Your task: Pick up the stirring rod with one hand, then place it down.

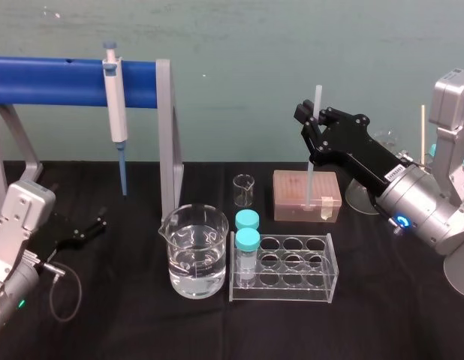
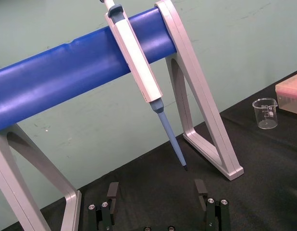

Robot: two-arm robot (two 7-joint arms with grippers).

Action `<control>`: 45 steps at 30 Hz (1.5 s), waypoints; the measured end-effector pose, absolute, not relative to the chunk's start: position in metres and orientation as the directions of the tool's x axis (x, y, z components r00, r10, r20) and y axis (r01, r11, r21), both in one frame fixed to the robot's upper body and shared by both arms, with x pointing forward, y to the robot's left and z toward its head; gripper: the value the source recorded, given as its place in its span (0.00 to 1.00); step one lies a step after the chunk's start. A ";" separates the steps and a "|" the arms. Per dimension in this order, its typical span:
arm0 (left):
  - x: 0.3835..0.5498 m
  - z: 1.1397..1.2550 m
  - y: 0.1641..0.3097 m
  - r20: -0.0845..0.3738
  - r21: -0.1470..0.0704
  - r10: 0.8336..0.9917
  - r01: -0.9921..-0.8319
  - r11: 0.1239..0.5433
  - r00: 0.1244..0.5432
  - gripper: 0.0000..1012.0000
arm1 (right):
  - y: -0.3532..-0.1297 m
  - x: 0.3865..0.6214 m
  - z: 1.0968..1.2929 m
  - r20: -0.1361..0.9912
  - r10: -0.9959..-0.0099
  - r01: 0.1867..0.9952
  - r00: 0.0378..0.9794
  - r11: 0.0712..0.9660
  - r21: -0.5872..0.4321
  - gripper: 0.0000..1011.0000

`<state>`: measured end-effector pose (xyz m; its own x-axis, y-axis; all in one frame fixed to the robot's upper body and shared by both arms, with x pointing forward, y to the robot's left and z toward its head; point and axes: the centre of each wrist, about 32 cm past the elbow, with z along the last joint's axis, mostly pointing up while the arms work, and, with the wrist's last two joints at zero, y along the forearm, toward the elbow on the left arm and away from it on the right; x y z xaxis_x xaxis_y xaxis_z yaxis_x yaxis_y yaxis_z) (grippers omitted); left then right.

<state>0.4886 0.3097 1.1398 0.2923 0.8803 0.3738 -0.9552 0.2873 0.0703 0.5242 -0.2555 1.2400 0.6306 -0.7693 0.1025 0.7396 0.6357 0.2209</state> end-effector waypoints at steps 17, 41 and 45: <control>0.489 1.140 0.310 0.374 0.070 0.880 -0.955 0.287 0.292 0.99 | -0.269 0.539 1.229 -0.016 -0.687 0.674 0.727 0.709 0.206 0.07; 0.489 1.140 0.310 0.374 0.070 0.880 -0.955 0.287 0.292 0.99 | -0.272 0.546 1.192 -0.060 -0.648 0.649 0.759 0.748 0.137 0.07; 0.489 1.140 0.310 0.374 0.070 0.880 -0.955 0.287 0.292 0.99 | -0.271 0.546 1.187 -0.051 -0.654 0.654 0.755 0.746 0.125 0.07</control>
